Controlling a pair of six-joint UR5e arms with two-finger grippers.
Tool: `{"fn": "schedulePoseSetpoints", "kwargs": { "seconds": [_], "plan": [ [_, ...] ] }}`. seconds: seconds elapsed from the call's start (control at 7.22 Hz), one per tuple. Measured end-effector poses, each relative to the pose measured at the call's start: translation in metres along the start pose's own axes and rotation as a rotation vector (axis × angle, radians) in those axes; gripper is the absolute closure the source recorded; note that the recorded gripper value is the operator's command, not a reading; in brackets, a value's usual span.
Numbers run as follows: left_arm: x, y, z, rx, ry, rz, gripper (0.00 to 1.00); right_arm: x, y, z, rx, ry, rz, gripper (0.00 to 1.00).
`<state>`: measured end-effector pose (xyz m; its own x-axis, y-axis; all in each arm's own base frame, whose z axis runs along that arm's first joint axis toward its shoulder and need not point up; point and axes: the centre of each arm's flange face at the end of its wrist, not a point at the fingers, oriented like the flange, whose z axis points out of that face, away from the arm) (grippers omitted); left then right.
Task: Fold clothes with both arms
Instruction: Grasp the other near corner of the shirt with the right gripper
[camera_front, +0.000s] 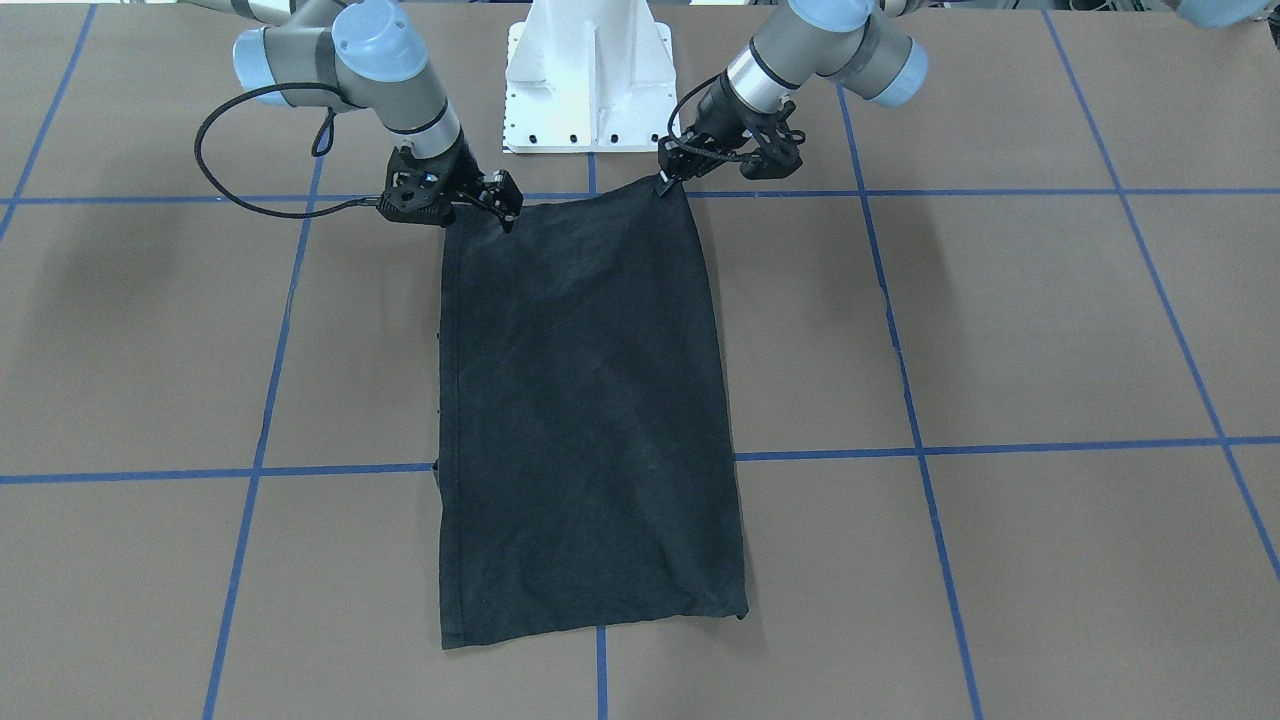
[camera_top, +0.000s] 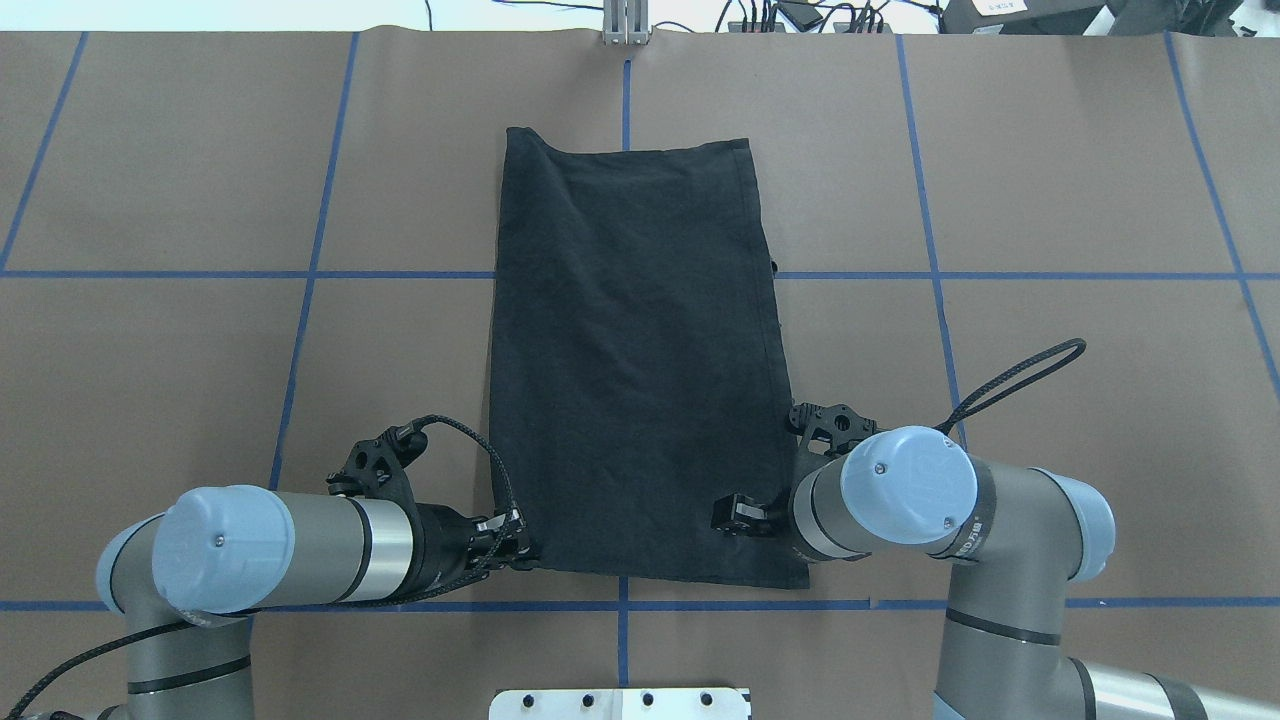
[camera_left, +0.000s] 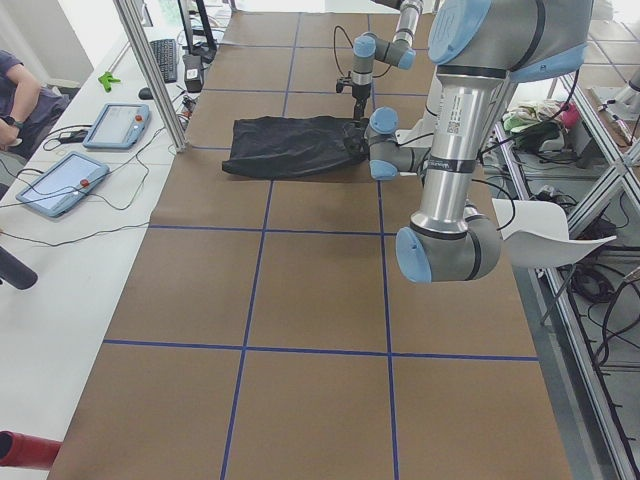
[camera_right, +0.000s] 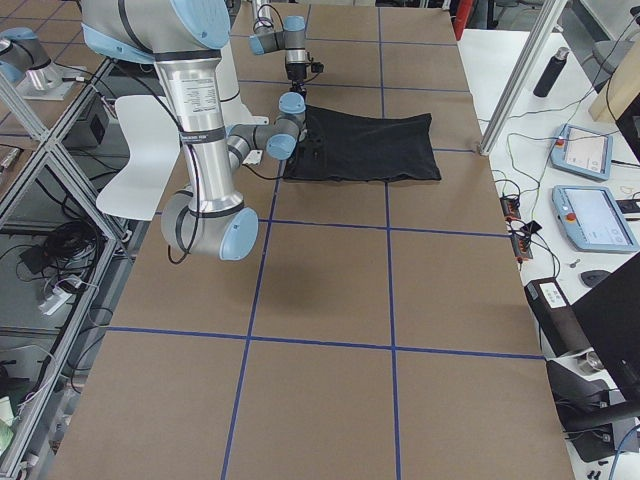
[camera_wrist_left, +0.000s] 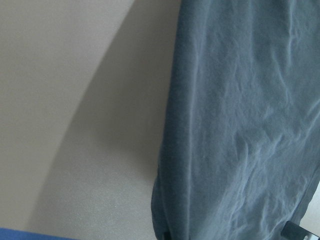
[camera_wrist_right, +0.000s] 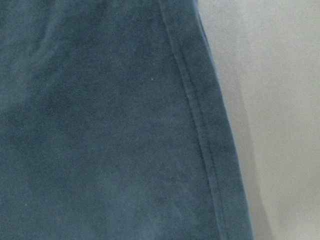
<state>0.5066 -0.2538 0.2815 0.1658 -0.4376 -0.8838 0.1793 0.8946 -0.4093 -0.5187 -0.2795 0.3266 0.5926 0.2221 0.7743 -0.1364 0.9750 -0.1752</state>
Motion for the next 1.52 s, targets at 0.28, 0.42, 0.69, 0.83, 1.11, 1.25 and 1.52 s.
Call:
{"fn": "schedulePoseSetpoints", "kwargs": {
  "seconds": [0.28,0.42,0.69,0.83,1.11,1.25,1.52],
  "plan": [
    [-0.0003,0.0010,0.0004,-0.002,-0.001,-0.009,1.00,0.0025,0.0028,0.0053,-0.003,0.011,-0.002,0.03],
    [-0.0004,0.0012,0.0005,-0.002,-0.001,-0.009,1.00,0.0031,0.0041,0.0073,-0.005,0.015,-0.003,0.14],
    [-0.0003,0.0013,0.0005,-0.002,-0.001,-0.010,1.00,0.0030,0.0052,0.0085,-0.008,0.017,-0.004,0.59],
    [-0.0004,0.0013,0.0006,-0.001,-0.001,-0.010,1.00,0.0024,0.0056,0.0084,-0.009,0.016,-0.004,0.80],
    [-0.0002,0.0008,0.0004,0.000,0.000,-0.010,1.00,0.0014,0.0062,0.0079,-0.010,0.014,-0.004,0.92],
    [-0.0001,0.0006,0.0003,0.000,0.000,-0.010,1.00,0.0007,0.0066,0.0077,-0.011,0.013,-0.005,0.99],
    [-0.0003,-0.0002,0.0001,0.002,0.000,-0.011,1.00,-0.0011,0.0069,0.0066,-0.011,0.009,-0.005,0.92]
  ]
}}
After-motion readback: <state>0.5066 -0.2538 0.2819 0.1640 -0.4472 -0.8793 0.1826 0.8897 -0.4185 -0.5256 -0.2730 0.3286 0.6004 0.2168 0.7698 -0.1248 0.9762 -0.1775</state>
